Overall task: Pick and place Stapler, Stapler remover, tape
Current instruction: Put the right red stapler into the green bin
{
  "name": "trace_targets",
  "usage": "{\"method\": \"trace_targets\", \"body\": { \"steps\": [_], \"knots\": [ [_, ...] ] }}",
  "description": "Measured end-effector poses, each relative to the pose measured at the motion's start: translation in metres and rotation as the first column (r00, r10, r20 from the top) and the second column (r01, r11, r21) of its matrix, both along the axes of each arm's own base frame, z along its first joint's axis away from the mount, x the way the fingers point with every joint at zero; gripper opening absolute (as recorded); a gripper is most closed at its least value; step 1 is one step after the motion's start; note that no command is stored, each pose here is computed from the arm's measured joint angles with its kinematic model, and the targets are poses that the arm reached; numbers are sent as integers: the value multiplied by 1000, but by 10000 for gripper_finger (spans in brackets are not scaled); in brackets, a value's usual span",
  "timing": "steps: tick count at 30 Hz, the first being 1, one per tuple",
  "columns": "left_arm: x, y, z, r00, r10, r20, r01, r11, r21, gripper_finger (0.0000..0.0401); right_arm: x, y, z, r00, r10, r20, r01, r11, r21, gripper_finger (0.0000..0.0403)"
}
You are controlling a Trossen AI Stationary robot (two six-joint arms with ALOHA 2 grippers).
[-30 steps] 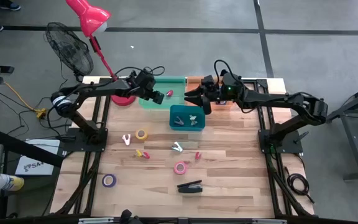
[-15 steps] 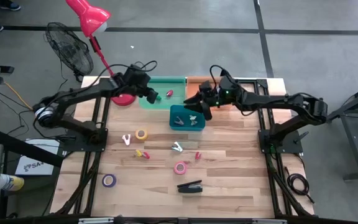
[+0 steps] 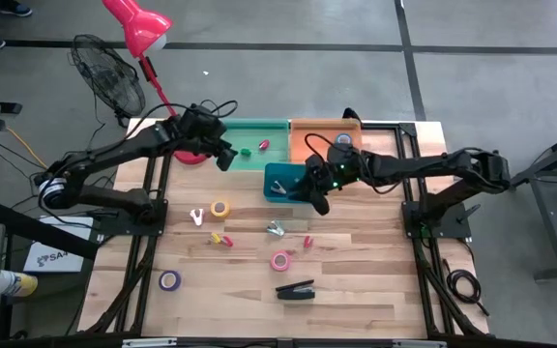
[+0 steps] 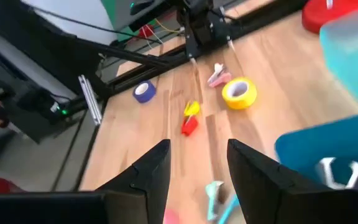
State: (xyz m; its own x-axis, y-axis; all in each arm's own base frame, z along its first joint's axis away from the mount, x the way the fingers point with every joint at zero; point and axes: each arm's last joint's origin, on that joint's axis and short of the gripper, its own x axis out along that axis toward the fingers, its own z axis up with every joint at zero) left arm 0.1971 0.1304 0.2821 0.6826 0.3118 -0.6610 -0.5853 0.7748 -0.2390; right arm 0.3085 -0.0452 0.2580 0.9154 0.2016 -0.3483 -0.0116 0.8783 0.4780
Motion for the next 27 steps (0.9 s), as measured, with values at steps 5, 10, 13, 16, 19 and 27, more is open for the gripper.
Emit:
{"method": "trace_targets", "body": {
  "steps": [5, 10, 13, 16, 19, 27],
  "knots": [
    [-7, -4, 2, 999, -26, -26, 26, 1000, 10, 183, 2, 21, -2, 999, 15, -43, -13, 998, 56, 149],
    [-7, -6, 3, 996, -85, -17, 85, 996, 1, 183, -3, 50, -13, 977, 163, -134, -172, 984, -54, 149],
    [-6, -7, 3, 993, -114, -11, 114, 994, -2, 183, -9, 62, -21, 944, 255, -211, -287, 948, -139, 149],
    [-6, -8, 3, 991, -136, 1, 136, 991, -14, 183, -16, 69, -29, 897, 329, -295, -399, 890, -219, 149],
    [-6, -8, 3, 990, -143, 4, 144, 989, -21, 183, -21, 73, -34, 867, 339, -365, -463, 818, -341, 149],
    [-6, -9, 3, 987, -161, 12, 162, 986, -39, 183, -23, 79, -38, 847, 287, -447, -528, 546, -650, 149]
  ]
}}
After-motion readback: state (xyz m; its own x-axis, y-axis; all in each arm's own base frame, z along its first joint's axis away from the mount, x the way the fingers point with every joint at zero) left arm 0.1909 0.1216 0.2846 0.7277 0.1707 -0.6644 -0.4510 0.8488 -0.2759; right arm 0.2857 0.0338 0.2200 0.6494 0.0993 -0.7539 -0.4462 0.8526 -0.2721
